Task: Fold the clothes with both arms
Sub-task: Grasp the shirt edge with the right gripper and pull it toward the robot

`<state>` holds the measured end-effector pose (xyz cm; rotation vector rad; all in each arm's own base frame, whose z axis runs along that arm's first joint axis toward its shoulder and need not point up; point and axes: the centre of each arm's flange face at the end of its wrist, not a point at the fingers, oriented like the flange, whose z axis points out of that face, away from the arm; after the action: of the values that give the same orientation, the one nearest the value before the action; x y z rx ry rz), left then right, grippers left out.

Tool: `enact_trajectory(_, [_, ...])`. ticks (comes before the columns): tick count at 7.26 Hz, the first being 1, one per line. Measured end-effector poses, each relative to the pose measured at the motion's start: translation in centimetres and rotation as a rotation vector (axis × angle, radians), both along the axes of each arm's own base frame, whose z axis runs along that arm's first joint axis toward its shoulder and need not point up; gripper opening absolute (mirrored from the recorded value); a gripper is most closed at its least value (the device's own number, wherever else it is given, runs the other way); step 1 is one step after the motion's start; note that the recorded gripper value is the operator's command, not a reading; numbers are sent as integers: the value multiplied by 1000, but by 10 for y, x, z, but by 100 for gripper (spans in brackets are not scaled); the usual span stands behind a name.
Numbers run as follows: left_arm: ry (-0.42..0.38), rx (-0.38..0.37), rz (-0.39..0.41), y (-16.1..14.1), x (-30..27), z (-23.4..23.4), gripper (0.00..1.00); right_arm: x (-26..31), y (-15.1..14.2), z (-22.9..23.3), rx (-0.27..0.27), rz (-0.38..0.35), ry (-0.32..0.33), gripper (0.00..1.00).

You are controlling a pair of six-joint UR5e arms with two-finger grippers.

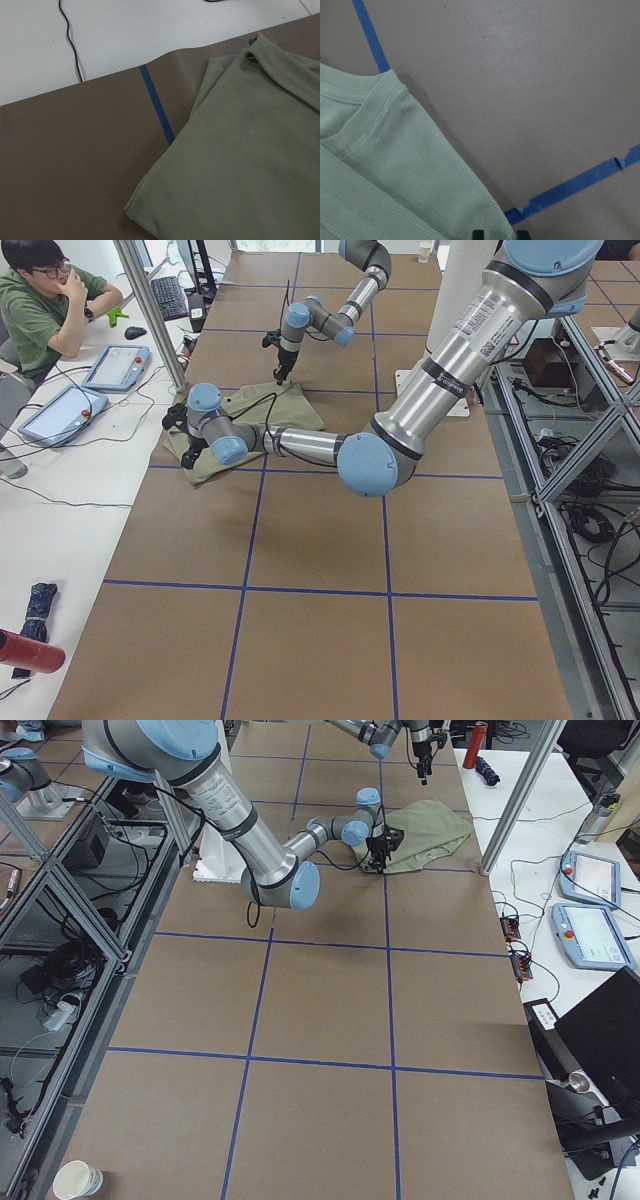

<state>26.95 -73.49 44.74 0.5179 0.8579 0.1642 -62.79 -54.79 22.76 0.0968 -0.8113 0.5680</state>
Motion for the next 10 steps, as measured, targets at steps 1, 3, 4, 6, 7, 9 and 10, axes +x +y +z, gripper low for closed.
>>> enact_trajectory(1, [1,0,1,0,0,0,100,0,0,0,14,-14,5,0])
enact_trajectory(3, [4,1,4,1,0,-2,100,4,-2,-12,56,-62,11,0])
enact_trajectory(4, [5,1,4,1,0,-2,100,11,3,-22,51,-80,11,0])
enact_trajectory(6, [6,2,5,1,0,-2,100,55,42,-33,38,-105,7,0])
enact_trajectory(7, [6,3,5,1,0,-3,100,80,80,-29,40,-125,7,0])
enact_trajectory(9, [9,8,5,1,0,-6,100,116,155,-28,49,-172,32,0])
enact_trajectory(10, [11,10,5,2,0,-8,100,128,189,-29,46,-190,43,0])
